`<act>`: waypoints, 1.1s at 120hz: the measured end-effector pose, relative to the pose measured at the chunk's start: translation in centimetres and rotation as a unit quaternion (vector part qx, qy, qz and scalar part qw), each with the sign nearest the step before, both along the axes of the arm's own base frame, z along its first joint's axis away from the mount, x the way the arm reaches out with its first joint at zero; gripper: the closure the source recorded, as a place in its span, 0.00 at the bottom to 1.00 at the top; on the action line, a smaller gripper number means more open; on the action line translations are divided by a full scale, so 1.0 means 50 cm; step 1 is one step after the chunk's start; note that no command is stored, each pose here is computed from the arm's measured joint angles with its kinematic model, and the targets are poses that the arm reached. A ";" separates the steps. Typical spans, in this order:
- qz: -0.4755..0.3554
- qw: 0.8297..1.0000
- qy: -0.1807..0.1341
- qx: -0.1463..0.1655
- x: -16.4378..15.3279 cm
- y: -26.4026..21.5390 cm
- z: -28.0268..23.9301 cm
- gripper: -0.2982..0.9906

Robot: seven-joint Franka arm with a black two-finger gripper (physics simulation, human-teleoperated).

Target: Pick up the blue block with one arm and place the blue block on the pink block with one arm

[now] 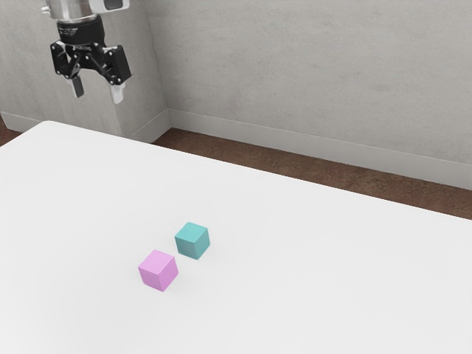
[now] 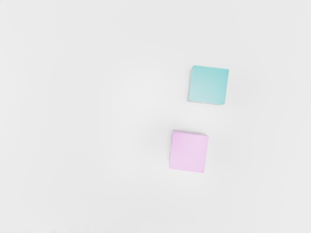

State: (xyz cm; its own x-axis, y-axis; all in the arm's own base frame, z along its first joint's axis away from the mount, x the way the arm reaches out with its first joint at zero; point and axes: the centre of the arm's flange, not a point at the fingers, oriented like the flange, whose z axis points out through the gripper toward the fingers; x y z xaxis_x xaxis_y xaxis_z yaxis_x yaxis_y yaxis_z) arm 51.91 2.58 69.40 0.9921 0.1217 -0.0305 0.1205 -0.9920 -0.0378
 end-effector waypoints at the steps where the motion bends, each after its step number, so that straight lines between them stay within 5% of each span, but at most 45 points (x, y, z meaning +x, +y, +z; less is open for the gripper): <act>1: 0.000 1.000 0.000 0.000 0.000 0.000 0.000 0.23; 23: -0.005 1.000 0.001 -0.001 0.000 -0.014 0.001 0.23; 34: -0.014 0.994 -0.110 0.005 -0.071 -0.035 0.217 0.23; 45: -0.067 0.988 -0.136 0.024 -0.104 -0.150 0.269 0.23; 59: -0.150 0.987 -0.036 0.045 0.036 -0.351 0.059 0.23; 75: -0.079 0.994 0.058 0.055 0.228 -0.210 -0.210 0.23; 132: -0.045 0.987 0.155 0.028 0.350 -0.138 -0.614 0.23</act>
State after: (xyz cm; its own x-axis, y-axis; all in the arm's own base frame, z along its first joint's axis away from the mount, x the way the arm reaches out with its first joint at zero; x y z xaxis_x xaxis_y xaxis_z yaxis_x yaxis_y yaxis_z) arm 69.42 -4.30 38.72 0.9429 0.0443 -0.3300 0.0069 -0.9935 -0.1135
